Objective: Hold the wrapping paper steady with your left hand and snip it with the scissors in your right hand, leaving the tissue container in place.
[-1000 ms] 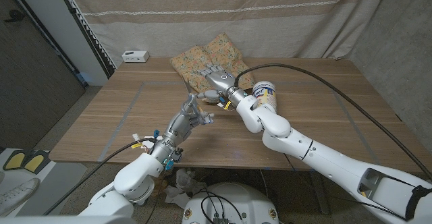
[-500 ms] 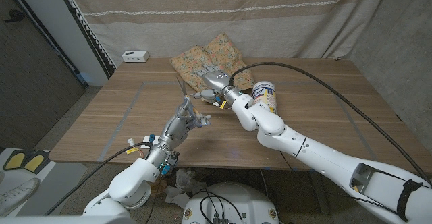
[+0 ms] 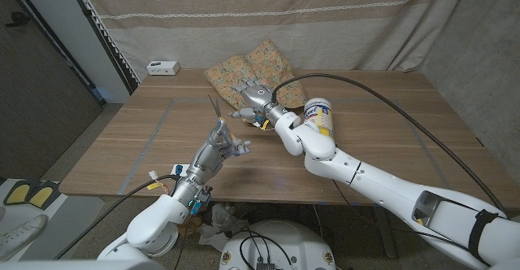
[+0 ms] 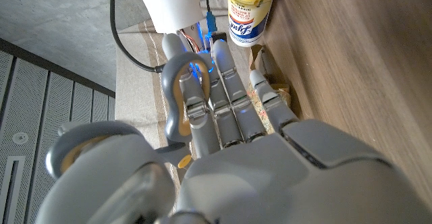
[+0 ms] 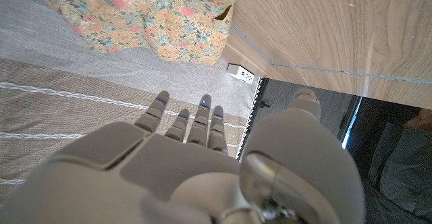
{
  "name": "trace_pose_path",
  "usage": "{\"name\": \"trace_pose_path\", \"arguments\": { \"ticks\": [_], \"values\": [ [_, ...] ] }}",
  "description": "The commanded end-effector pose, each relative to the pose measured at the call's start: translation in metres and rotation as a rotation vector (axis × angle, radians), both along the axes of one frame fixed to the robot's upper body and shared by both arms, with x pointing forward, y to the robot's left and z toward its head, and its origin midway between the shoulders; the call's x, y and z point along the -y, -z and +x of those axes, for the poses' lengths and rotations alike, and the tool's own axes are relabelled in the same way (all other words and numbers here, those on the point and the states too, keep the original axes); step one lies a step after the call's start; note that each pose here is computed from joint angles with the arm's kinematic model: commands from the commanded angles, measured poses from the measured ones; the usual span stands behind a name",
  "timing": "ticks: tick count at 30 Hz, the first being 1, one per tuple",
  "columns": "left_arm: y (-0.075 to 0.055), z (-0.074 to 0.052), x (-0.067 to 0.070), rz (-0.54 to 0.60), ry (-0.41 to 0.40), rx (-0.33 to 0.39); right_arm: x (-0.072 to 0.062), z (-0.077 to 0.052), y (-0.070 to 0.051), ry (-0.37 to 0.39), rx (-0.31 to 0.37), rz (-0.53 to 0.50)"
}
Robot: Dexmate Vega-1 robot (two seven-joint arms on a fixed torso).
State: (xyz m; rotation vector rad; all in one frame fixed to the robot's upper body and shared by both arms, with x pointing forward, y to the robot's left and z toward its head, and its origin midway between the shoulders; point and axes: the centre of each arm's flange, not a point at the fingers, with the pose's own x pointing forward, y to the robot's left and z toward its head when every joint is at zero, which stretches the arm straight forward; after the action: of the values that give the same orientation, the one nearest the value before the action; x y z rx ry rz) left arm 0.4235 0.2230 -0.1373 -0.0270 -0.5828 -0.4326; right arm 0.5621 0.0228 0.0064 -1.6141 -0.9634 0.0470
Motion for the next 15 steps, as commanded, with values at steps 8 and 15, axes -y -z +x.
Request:
{"name": "trace_pose_path", "arguments": {
  "ticks": [8, 15],
  "values": [
    [0.0008, -0.0045, -0.0037, -0.001, 0.002, -0.002, -0.0086, 0.0168, 0.0032, 0.067, -0.019, -0.010],
    [0.0007, -0.0034, -0.0020, -0.003, 0.004, -0.001, -0.0122, 0.0200, 0.0071, 0.087, -0.019, -0.030]
  ]
}}
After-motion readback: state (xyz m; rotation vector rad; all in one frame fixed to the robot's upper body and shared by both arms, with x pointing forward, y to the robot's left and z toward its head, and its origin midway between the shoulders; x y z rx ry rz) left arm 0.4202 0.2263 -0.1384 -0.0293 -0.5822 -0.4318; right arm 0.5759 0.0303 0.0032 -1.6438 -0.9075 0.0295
